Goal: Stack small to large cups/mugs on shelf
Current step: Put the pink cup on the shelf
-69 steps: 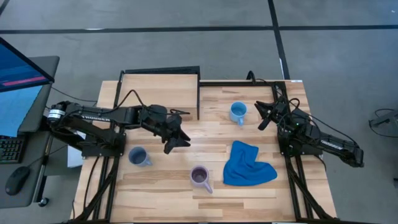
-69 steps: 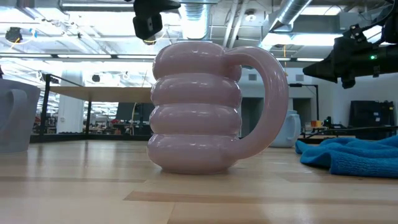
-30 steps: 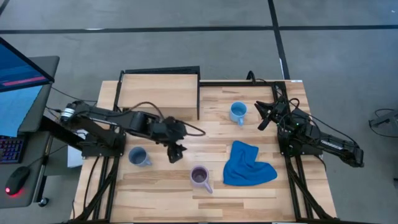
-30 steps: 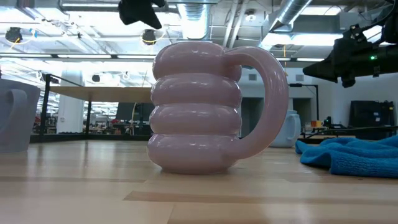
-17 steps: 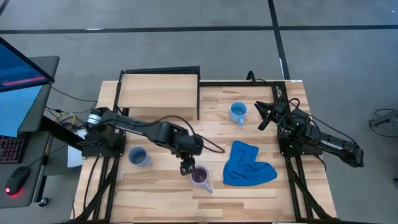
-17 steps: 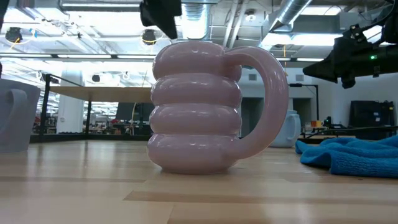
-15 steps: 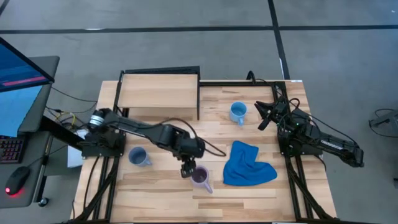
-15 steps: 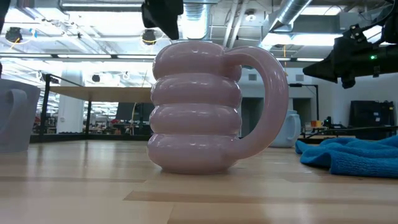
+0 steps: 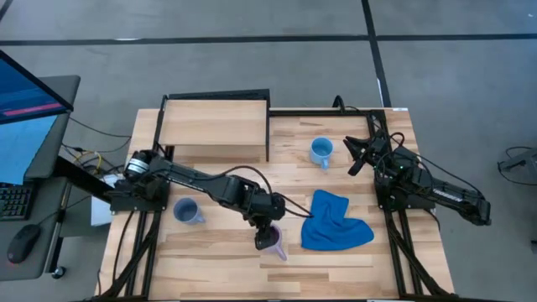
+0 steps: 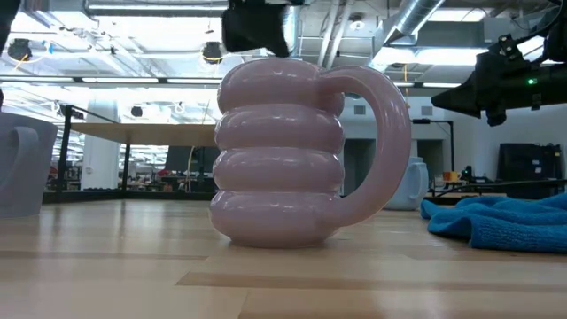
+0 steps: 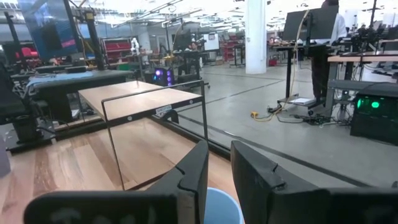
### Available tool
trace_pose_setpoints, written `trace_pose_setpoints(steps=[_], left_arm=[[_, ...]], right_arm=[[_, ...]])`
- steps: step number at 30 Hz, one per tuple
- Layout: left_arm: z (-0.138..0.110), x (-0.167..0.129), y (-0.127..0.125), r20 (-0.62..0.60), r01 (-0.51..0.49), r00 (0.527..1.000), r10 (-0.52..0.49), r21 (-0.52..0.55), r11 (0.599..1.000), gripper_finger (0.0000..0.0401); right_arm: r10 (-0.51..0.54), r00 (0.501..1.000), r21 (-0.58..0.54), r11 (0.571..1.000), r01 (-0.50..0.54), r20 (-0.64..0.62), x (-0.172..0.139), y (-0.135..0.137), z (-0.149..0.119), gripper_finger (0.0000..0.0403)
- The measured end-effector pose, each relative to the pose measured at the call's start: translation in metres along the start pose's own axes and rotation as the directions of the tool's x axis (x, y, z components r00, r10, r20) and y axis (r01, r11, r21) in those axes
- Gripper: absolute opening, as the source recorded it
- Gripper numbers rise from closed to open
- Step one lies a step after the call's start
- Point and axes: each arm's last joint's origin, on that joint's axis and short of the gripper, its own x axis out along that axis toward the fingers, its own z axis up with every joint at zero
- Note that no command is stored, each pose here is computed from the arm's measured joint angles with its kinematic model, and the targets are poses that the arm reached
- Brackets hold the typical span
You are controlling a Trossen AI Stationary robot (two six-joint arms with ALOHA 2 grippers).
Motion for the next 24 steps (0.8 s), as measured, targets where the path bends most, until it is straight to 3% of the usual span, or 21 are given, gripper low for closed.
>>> trace_pose_setpoints(steps=[3,19,24], left_arm=[[0.0024,-0.0015,-0.0019,0.018,0.032,0.999,-0.033,0.015,0.999,0.0234],[0.0014,-0.0019,0.0027,0.010,-0.016,1.000,0.016,0.065,0.998,0.0234],[-0.0005,-0.0018,0.0034,0.006,-0.051,0.999,0.050,0.053,0.997,0.0234]], right_arm=[[0.000,1.000,0.000,1.000,0.000,0.000,0.0000,0.0000,-0.0001,0.0093],[0.001,1.000,0.002,1.000,-0.001,-0.001,0.0000,0.0000,-0.0002,0.0093],[0.001,1.000,0.087,0.996,0.000,-0.001,0.0000,0.0000,-0.0001,0.0093]])
